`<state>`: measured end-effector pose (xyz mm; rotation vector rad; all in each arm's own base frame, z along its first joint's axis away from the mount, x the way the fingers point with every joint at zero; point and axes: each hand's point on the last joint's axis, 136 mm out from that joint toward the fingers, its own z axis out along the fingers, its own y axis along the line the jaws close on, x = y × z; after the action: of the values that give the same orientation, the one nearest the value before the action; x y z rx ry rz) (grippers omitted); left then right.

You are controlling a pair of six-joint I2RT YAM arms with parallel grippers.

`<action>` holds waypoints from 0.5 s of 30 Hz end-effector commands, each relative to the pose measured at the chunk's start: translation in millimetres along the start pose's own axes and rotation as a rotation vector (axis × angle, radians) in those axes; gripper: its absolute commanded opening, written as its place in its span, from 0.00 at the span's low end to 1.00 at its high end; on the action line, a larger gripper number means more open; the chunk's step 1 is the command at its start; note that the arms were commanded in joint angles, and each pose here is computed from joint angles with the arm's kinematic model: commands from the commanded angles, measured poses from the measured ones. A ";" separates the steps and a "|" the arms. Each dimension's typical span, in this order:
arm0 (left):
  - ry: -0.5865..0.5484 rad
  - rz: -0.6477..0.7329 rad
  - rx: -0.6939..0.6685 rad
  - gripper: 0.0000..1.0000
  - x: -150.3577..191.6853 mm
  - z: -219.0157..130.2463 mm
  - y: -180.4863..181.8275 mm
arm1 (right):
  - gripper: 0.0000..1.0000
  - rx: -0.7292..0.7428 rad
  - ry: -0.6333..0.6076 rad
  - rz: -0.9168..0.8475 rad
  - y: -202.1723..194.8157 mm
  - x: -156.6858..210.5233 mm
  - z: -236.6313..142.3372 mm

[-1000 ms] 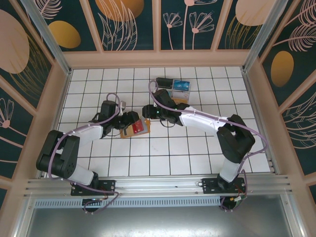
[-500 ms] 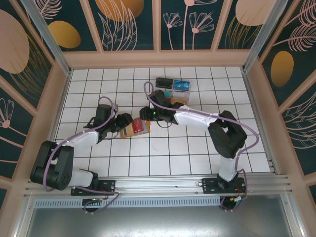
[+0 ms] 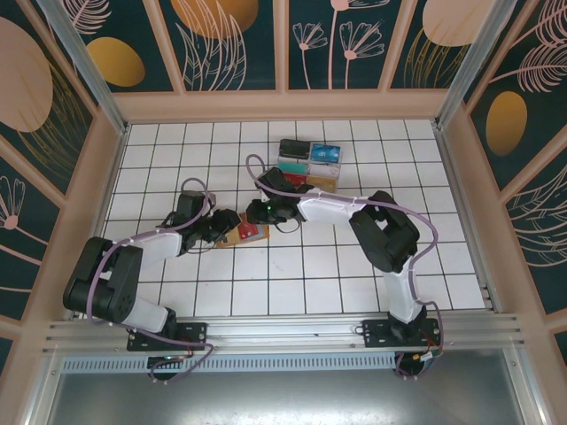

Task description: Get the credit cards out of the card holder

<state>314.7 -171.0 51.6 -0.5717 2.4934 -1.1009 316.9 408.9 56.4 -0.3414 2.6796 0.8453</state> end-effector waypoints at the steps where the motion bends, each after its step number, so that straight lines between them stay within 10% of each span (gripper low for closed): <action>1: -0.009 -0.009 0.029 0.34 -6.8 2.3 -6.8 | 0.33 -0.011 0.051 0.007 3.6 7.5 7.2; 15: 0.002 -0.038 -0.071 0.34 0.7 12.1 26.1 | 0.32 0.070 0.122 0.041 -33.2 30.3 24.8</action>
<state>312.7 -168.3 31.2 -0.6201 2.5416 -1.0660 311.5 407.0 32.9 -0.3464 2.7487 0.8295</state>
